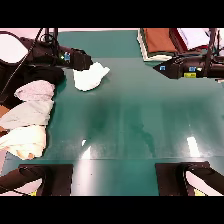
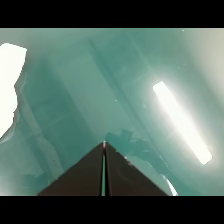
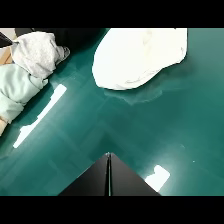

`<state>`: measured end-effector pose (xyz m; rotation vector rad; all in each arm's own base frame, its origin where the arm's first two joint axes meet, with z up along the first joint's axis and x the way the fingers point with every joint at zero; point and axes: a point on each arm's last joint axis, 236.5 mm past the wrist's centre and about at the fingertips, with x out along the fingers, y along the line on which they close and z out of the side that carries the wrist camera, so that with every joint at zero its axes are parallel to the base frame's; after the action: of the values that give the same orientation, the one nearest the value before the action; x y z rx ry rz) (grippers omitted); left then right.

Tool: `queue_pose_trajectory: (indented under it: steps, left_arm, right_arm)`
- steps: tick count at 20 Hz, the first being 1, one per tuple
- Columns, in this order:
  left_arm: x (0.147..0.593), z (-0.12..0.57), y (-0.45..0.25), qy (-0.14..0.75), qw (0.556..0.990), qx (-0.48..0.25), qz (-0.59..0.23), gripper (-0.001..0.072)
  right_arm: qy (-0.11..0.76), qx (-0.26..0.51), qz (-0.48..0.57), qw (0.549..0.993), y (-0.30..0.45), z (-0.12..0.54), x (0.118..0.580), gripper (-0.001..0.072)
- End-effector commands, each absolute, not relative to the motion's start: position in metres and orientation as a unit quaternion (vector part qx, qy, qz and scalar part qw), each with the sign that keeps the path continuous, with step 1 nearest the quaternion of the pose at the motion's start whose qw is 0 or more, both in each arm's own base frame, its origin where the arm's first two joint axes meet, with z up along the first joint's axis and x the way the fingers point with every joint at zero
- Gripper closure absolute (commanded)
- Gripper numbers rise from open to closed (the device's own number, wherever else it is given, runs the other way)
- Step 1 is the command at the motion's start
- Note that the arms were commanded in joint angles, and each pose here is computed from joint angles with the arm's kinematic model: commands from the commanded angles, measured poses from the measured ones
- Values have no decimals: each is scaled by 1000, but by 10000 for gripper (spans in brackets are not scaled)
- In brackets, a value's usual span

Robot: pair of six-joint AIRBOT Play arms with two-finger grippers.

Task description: Fold the shirts.

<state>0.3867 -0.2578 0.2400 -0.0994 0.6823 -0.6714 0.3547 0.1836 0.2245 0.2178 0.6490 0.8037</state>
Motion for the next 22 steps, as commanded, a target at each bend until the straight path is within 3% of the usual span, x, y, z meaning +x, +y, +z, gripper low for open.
queue_pose_trajectory:
  steps: [1, 12, 15, 16, 17, 18, 22]
  left_arm:
    - [387, 240, -258, 328, 887, -48, -323, 682]
    - [388, 242, -258, 324, 888, -49, -322, 682]
    - [406, 262, -256, 271, 909, -55, -311, 679]
    - [420, 265, -249, 247, 922, -33, -295, 475]
    - [433, 261, -240, 239, 932, -22, -272, 191]
    - [449, 246, -226, 253, 938, -23, -236, 157]
    - [501, 137, -193, 363, 918, -36, -159, 157]
  right_arm:
    - [309, 104, 384, 864, 184, 225, 355, 694]
    - [309, 104, 384, 864, 184, 225, 355, 693]
    - [309, 105, 384, 863, 184, 225, 355, 694]
    - [307, 108, 385, 864, 185, 227, 355, 694]
    - [302, 110, 382, 867, 184, 228, 357, 694]
    - [300, 110, 380, 868, 184, 229, 358, 694]
    - [300, 110, 381, 867, 184, 229, 358, 693]
